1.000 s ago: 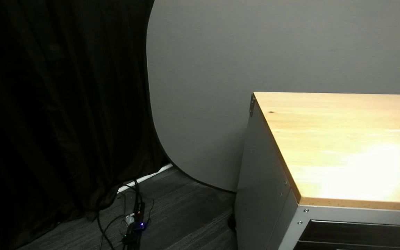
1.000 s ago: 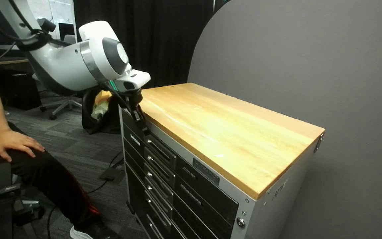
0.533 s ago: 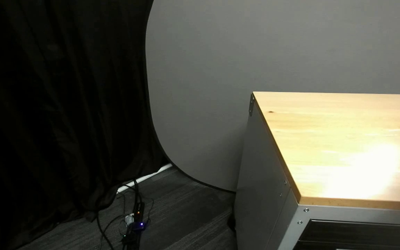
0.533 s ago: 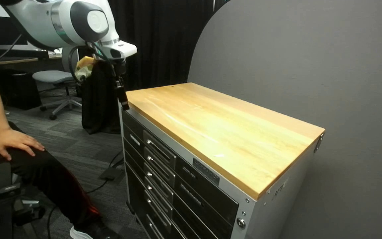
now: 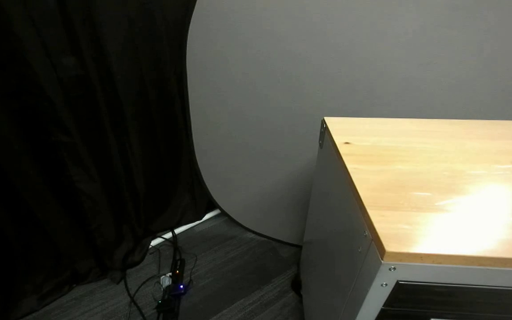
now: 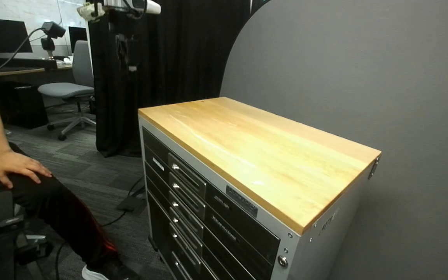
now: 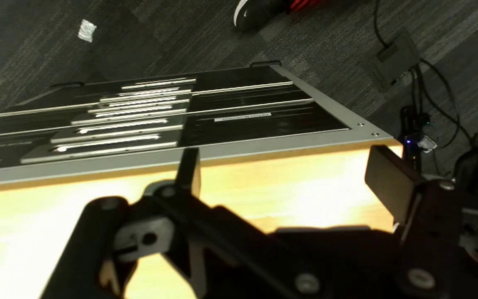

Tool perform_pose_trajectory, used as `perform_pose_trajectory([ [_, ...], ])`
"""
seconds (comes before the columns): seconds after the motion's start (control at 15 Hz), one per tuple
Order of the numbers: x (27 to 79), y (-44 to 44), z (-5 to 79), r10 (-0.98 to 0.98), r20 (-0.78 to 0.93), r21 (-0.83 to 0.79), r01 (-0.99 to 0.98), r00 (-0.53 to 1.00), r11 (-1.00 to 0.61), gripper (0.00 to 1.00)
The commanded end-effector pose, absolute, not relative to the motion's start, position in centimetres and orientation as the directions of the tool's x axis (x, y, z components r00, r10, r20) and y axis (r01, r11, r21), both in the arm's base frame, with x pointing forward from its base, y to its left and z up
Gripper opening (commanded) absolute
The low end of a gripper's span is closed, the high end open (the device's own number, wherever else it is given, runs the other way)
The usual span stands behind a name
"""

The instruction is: Put screwdriver in the drawer then close the drawer

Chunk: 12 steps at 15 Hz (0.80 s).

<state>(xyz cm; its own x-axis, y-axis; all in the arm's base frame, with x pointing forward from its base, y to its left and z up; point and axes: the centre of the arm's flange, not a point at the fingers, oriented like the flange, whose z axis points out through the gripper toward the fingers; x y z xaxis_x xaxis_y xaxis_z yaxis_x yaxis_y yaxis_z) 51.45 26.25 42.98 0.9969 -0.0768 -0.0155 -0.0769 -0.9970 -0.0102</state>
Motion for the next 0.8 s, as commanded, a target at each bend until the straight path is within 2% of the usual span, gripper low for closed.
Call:
perform_pose_trajectory([
  [0.0, 54.1, 24.9, 49.8, -0.009, -0.031, 0.039, -0.008, 0.999, -0.999, 1.0],
  [0.27, 55.4, 22.4, 52.2, 0.008, -0.079, 0.026, 0.01, 0.997, -1.0, 1.0],
  [0.33, 53.9, 22.5, 50.8, -0.019, -0.051, 0.032, -0.017, 0.999, -0.999, 1.0],
  [0.73, 54.5, 22.0, 50.8, -0.005, -0.068, 0.034, -0.003, 0.998, -0.999, 1.0],
])
